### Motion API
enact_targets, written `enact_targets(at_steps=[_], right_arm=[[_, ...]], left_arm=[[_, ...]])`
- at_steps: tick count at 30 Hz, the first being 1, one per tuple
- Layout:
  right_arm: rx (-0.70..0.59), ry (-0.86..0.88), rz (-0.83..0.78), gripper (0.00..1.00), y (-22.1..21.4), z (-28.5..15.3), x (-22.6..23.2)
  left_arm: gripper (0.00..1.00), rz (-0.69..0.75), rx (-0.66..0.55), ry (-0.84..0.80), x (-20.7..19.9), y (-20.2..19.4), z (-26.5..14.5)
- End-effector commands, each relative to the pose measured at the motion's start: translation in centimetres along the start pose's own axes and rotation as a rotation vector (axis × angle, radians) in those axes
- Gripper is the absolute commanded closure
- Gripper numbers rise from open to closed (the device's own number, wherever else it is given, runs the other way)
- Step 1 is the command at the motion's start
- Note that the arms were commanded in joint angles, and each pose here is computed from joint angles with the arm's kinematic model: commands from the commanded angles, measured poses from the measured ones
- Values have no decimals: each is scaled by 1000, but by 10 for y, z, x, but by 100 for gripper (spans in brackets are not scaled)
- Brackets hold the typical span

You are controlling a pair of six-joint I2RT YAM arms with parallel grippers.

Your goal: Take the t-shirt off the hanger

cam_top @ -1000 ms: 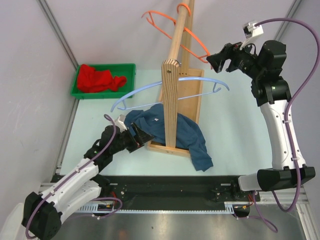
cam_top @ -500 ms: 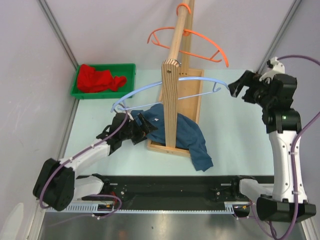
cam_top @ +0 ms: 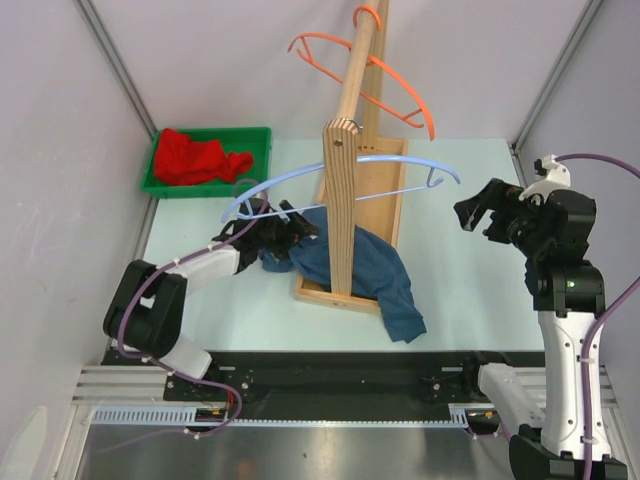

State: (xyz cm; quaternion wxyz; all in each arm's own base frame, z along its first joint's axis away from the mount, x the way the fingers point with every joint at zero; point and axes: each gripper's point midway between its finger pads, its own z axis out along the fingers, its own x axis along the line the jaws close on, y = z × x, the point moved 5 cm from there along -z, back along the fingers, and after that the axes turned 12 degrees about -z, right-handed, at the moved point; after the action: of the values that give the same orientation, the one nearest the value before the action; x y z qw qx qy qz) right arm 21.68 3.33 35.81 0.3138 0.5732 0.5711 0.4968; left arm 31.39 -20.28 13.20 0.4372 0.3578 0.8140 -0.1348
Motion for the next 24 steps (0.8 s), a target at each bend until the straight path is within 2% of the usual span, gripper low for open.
enact_targets(at_steps=[1,3,4,6,8,10,15,18,24], right_arm=[[18,-1,-3,4,-8,-2,-1],[12,3,1,4,-9,-3,0],[10,6,0,4,-10,-4,0],[11,7,1,4,-11,-4,1],[11,9,1,4,-11,-6,1],[5,8,-5,4,-10,-6,1],[5,5,-16,4,-10,-6,0],[11,4,-22,4,-12,-4,-1],[10,34,-25,4,-12,0,2]], left_arm=[[22,13,-51,-36,-13,15,8],[37,9,-52,-32,-10,17,10],[53,4,-63,-36,-10,20,9],[68,7,-66,-60,-12,22,5],[89,10,-75,-65,-13,26,0],[100,32,-99,-76,-17,29,-12],[100,77,-200,-84,-21,38,-56],[100,50,-255,-41,-3,47,-80],[100,5,-448,-90,8,75,-149]])
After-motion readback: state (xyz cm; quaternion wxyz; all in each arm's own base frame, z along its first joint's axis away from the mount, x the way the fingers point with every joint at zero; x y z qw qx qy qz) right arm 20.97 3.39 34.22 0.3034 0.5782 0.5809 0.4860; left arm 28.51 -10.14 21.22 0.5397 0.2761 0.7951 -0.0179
